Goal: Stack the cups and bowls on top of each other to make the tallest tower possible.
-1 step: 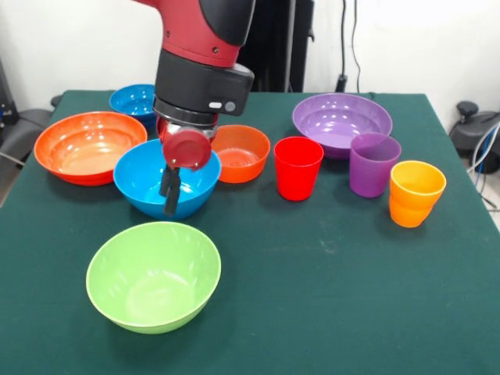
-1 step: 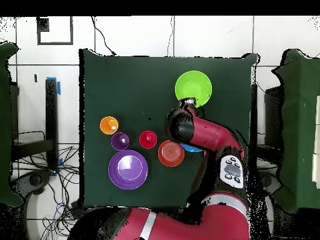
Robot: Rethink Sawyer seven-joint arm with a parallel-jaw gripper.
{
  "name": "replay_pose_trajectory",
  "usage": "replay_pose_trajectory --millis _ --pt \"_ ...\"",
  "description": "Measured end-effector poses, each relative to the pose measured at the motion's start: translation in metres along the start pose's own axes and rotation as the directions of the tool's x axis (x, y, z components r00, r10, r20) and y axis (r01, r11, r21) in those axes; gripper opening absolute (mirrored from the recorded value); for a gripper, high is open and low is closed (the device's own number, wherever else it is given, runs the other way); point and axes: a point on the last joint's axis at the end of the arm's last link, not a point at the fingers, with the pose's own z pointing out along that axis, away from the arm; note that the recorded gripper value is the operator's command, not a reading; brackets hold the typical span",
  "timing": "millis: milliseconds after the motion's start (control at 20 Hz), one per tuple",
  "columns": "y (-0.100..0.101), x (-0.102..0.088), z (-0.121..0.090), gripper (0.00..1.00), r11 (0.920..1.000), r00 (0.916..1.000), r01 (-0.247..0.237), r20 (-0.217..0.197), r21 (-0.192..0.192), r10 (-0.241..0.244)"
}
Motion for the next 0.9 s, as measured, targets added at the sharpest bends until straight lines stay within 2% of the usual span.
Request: replay_pose_trajectory --millis 200,500,900 --pt "-0.014 0.009 0.002 1.00 0.9993 0.9988 -0.028 -0.040 0.025 0.029" --pt "-0.025 0.026 0.003 1.00 0.9984 0.9968 -0.029 -0.073 0.048 0.033" --pt "-0.023 0.037 0.002 1.00 0.9980 0.9954 -0.034 -0.087 0.053 0.039"
